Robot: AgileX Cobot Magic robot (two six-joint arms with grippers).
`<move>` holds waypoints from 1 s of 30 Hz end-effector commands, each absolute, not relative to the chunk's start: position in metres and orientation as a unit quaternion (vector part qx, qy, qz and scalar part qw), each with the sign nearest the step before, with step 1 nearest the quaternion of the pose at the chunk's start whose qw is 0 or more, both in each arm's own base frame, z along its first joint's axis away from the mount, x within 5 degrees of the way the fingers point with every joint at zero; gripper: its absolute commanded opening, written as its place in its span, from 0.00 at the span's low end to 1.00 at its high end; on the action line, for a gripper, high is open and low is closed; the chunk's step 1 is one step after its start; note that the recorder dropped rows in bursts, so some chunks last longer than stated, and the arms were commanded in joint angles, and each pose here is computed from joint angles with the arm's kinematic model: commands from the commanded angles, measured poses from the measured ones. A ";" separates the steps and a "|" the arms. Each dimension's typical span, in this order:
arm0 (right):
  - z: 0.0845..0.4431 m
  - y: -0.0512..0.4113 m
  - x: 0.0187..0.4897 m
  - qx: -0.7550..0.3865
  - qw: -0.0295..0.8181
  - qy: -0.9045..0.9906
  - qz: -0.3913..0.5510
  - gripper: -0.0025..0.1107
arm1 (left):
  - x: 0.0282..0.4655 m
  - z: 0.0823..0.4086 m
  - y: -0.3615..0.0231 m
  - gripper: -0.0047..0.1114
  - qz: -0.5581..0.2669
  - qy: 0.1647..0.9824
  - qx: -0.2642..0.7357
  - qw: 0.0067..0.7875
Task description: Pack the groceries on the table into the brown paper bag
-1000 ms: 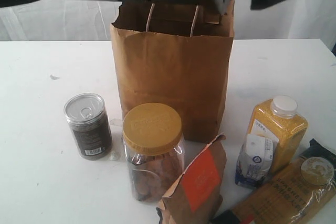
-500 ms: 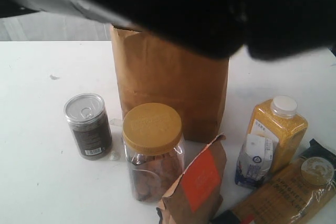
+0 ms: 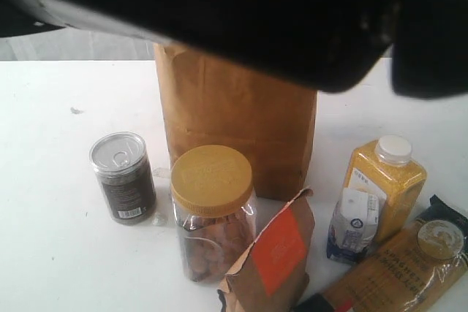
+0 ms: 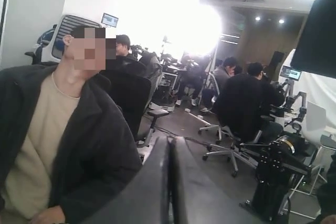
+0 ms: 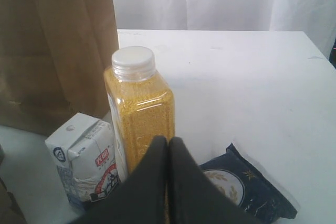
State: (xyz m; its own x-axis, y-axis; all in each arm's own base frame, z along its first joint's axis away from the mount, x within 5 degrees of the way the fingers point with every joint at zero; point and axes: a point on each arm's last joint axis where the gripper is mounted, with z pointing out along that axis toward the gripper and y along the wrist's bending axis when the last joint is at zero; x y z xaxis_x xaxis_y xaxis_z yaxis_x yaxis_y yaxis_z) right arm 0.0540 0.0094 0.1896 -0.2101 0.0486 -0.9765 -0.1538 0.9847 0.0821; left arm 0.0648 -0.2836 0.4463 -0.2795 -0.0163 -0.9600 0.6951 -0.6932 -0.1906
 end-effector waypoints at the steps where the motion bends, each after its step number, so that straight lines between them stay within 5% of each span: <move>1: 0.191 0.009 0.054 -0.034 0.634 0.768 0.077 0.02 | 0.017 0.460 -0.260 0.04 -0.734 0.185 0.619 0.208; 6: 0.191 0.009 0.054 -0.034 0.634 0.768 0.077 0.02 | 0.006 0.454 -0.261 0.04 -0.714 0.172 0.650 0.197; 12: 0.191 0.009 0.054 -0.034 0.634 0.768 0.077 0.02 | 0.029 0.441 -0.287 0.04 -0.637 0.366 0.625 0.263; 20: 0.191 0.009 0.054 -0.034 0.634 0.768 0.077 0.02 | 0.095 0.407 -0.292 0.04 -0.364 0.676 0.515 0.382; 30: 0.191 0.009 0.054 -0.034 0.634 0.768 0.077 0.02 | 0.148 0.379 -0.231 0.04 0.032 0.843 0.341 0.415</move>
State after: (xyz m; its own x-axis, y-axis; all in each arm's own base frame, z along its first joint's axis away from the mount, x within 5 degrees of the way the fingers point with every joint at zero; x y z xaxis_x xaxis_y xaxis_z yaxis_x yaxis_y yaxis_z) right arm 0.0540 0.0094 0.1898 -0.2084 0.0489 -0.9768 -0.1539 0.9847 0.0822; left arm 0.1433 -0.2476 0.3846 -0.3623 0.5940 -0.7182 0.6620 0.7065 0.2503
